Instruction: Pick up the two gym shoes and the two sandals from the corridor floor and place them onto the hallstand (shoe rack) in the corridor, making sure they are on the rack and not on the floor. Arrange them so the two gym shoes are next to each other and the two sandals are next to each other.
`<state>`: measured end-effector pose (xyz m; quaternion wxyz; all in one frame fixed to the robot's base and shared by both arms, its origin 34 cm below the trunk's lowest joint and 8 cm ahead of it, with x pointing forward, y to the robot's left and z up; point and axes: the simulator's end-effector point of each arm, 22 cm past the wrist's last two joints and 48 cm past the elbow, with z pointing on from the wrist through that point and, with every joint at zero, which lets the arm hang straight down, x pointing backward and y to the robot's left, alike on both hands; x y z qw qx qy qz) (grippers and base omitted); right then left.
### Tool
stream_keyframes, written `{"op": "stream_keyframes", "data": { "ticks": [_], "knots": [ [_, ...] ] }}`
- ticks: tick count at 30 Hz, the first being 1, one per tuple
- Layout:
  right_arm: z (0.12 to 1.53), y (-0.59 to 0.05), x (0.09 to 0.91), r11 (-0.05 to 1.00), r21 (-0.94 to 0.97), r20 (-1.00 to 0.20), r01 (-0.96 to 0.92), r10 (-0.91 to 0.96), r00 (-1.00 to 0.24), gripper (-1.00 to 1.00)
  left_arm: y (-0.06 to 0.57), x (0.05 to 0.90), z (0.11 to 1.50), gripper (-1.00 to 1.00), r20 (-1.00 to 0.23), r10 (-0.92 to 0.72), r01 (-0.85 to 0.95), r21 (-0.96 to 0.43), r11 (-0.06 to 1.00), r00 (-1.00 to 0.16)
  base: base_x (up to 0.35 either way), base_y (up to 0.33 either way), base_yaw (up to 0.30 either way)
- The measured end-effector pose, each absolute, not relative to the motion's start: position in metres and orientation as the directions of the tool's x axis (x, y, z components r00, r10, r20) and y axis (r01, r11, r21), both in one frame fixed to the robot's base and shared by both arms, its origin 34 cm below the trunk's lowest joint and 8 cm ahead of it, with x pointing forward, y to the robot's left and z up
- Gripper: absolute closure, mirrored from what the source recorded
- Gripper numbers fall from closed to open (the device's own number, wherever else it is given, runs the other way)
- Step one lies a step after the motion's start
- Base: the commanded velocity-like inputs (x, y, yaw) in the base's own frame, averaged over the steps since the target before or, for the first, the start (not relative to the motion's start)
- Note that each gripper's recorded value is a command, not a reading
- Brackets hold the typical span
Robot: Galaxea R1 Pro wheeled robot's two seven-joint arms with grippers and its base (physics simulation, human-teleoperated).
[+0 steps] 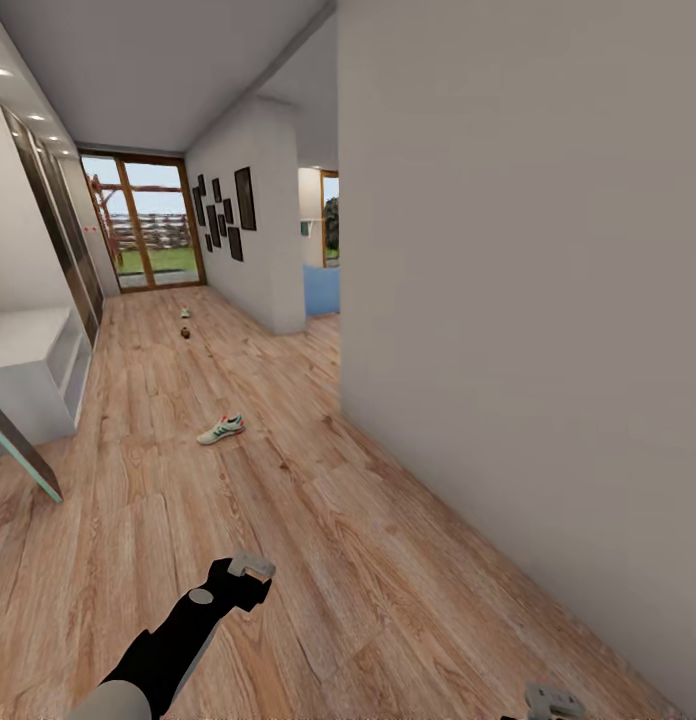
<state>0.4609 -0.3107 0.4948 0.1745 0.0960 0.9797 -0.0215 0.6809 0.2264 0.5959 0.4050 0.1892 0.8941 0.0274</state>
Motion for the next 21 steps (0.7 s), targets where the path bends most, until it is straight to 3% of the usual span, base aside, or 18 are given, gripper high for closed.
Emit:
{"op": "stream_keyframes", "data": {
  "ticks": [16,21],
  "knots": [
    [0.455,-0.311,0.45,0.981,-0.014,-0.321,0.195,0.18,-0.93,-1.0,0.217,0.67,0.552,-1.0,-0.706,0.426,0.416,0.202,0.887,-0.566,0.0,0.0,0.0],
    [0.443,-0.311,0.446,0.981,-0.016,-0.314,0.195,0.18,-0.932,-1.0,0.217,0.672,0.545,-1.0,-0.72,0.477,0.463,0.24,0.853,-0.505,0.0,0.0,0.0]
  ]
}}
